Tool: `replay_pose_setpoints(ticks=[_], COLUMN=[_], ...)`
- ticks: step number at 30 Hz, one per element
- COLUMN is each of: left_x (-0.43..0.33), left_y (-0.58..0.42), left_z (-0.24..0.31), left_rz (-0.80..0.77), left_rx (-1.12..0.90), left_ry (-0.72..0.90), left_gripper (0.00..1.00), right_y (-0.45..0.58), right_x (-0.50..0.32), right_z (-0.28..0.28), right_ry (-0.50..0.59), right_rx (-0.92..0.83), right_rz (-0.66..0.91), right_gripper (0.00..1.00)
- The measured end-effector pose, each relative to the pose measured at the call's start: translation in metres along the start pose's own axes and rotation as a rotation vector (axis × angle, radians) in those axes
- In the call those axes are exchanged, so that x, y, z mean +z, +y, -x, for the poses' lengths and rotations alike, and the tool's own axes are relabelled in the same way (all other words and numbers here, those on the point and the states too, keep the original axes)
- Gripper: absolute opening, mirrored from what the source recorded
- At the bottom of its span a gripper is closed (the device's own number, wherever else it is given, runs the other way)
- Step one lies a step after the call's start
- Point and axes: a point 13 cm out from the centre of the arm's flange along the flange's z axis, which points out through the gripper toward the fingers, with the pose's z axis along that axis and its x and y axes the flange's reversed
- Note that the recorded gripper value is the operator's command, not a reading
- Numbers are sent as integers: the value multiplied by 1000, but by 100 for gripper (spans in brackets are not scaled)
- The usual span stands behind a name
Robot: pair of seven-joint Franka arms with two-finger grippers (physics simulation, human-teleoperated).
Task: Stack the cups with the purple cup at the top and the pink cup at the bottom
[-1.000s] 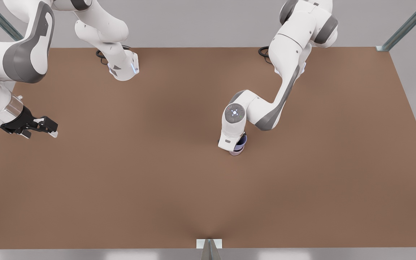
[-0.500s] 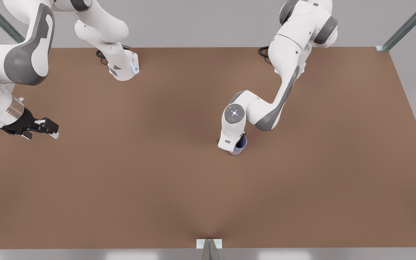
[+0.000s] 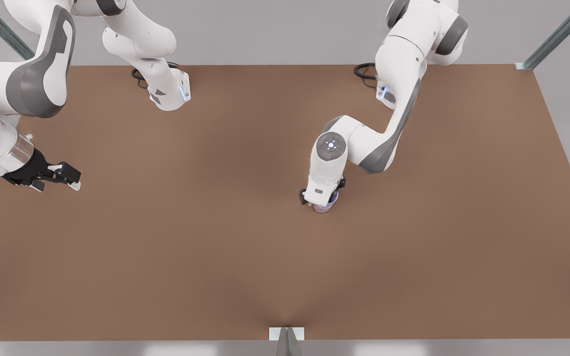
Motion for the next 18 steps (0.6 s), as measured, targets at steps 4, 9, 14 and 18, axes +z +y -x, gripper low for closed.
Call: replay_pose_setpoints(ticks=[4,9,14,18], left_x=[-59,-159,-198,-192], left_y=[111,211,237,248], left_z=[117,147,134,124], left_rz=[47,-10,12,49], left_rx=[-132,-33,141,255], left_ry=[-28,22,3,28], left_gripper=[100,100,100,100], right_y=[0,0,-1,-1], right_x=[-1,0,0,0], right_z=[0,0,1,1], right_ry=[-1,-1,-2,-5], right_rx=[0,1,2,3], right_rz=[0,0,0,0], right_gripper=[100,100,100,100])
